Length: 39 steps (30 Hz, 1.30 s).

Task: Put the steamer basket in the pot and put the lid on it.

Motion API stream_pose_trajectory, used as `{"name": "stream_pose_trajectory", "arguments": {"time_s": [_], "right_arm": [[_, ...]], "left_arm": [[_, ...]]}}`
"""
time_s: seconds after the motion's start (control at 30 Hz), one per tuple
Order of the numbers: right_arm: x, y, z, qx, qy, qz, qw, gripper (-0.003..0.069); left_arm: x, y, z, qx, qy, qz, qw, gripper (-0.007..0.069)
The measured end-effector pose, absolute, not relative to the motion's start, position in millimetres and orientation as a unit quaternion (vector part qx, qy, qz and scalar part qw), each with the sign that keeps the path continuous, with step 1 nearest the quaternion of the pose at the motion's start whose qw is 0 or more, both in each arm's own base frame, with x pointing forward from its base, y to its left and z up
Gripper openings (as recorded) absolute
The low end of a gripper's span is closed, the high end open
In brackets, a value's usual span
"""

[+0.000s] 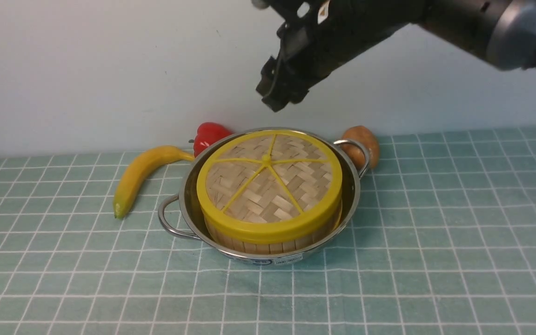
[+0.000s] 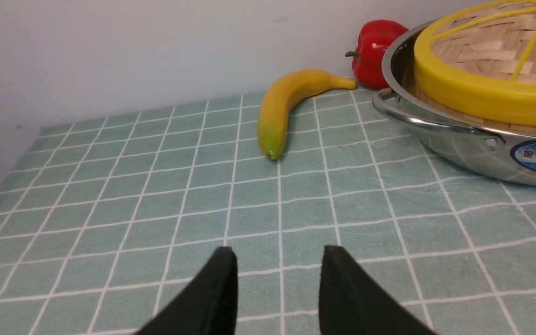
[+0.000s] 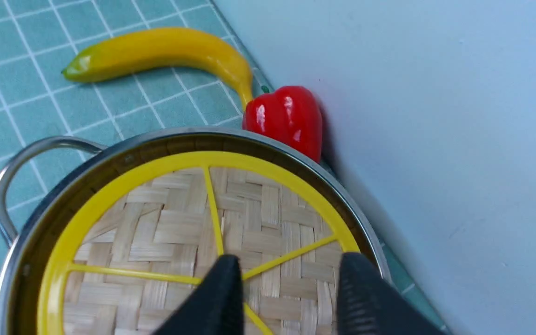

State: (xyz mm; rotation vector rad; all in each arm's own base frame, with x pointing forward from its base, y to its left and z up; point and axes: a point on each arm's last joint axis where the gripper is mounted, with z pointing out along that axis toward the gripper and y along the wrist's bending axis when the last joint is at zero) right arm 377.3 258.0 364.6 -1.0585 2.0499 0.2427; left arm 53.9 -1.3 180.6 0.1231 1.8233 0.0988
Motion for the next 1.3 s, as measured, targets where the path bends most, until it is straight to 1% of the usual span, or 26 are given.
{"name": "stream_pose_trajectory", "arguments": {"time_s": [0.07, 0.1, 0.13, 0.2, 0.3, 0.37, 0.53, 0.63, 0.7, 0.77, 0.9, 0.93, 0.97, 1.0, 1.03, 1.1, 1.17, 1.23, 1.3], "right_arm": [[367, 250, 380, -0.406, 0.817, 0.098, 0.399, 0.0083], [362, 247, 389, -0.400, 0.818, 0.100, 0.400, 0.0033], [361, 246, 390, -0.399, 0.819, 0.100, 0.400, 0.0025], [350, 239, 404, -0.386, 0.824, 0.110, 0.400, -0.0013], [343, 238, 413, -0.375, 0.825, 0.126, 0.404, -0.0014], [340, 238, 417, -0.367, 0.825, 0.145, 0.404, -0.0013], [339, 239, 417, -0.352, 0.831, 0.177, 0.393, -0.0006], [339, 235, 414, -0.348, 0.840, 0.175, 0.378, -0.0001], [340, 230, 410, -0.342, 0.852, 0.164, 0.361, 0.0001], [341, 218, 397, -0.328, 0.877, 0.141, 0.322, 0.0006], [333, 190, 381, -0.294, 0.905, 0.116, 0.286, 0.0018], [324, 173, 375, -0.273, 0.914, 0.111, 0.280, 0.0024], [321, 169, 373, -0.269, 0.915, 0.110, 0.280, 0.0026], [309, 149, 364, -0.241, 0.922, 0.107, 0.285, 0.0036], [291, 128, 364, -0.211, 0.922, 0.107, 0.307, 0.0045], [279, 114, 361, -0.192, 0.921, 0.107, 0.321, 0.0050], [247, 80, 345, -0.126, 0.915, 0.102, 0.370, 0.0069], [223, 61, 338, -0.089, 0.902, 0.101, 0.410, 0.0080], [187, 39, 322, -0.048, 0.877, 0.091, 0.470, 0.0094]], "left_arm": [[54, -1, 181, 0.053, 0.790, 0.043, 0.610, 0.0243], [54, -1, 181, 0.053, 0.790, 0.043, 0.610, 0.0243], [54, -1, 181, 0.053, 0.790, 0.043, 0.610, 0.0243], [54, -1, 181, 0.053, 0.790, 0.043, 0.610, 0.0243], [54, -1, 181, 0.053, 0.790, 0.043, 0.610, 0.0243], [54, -1, 181, 0.053, 0.790, 0.043, 0.610, 0.0243], [54, -1, 181, 0.053, 0.790, 0.043, 0.610, 0.0243], [54, -1, 181, 0.053, 0.790, 0.043, 0.610, 0.0243], [54, -1, 181, 0.053, 0.790, 0.043, 0.610, 0.0243], [54, -1, 181, 0.053, 0.790, 0.043, 0.610, 0.0243], [54, -1, 181, 0.053, 0.790, 0.043, 0.610, 0.0243], [54, -1, 181, 0.053, 0.790, 0.043, 0.610, 0.0243], [54, -1, 181, 0.053, 0.790, 0.043, 0.610, 0.0243], [54, -1, 181, 0.053, 0.790, 0.043, 0.610, 0.0243], [54, -1, 181, 0.053, 0.790, 0.043, 0.610, 0.0243], [54, -1, 181, 0.053, 0.790, 0.043, 0.610, 0.0243], [54, -1, 181, 0.053, 0.790, 0.043, 0.610, 0.0243], [54, -1, 181, 0.053, 0.790, 0.043, 0.610, 0.0243], [54, -1, 181, 0.053, 0.790, 0.043, 0.610, 0.0243]]}}
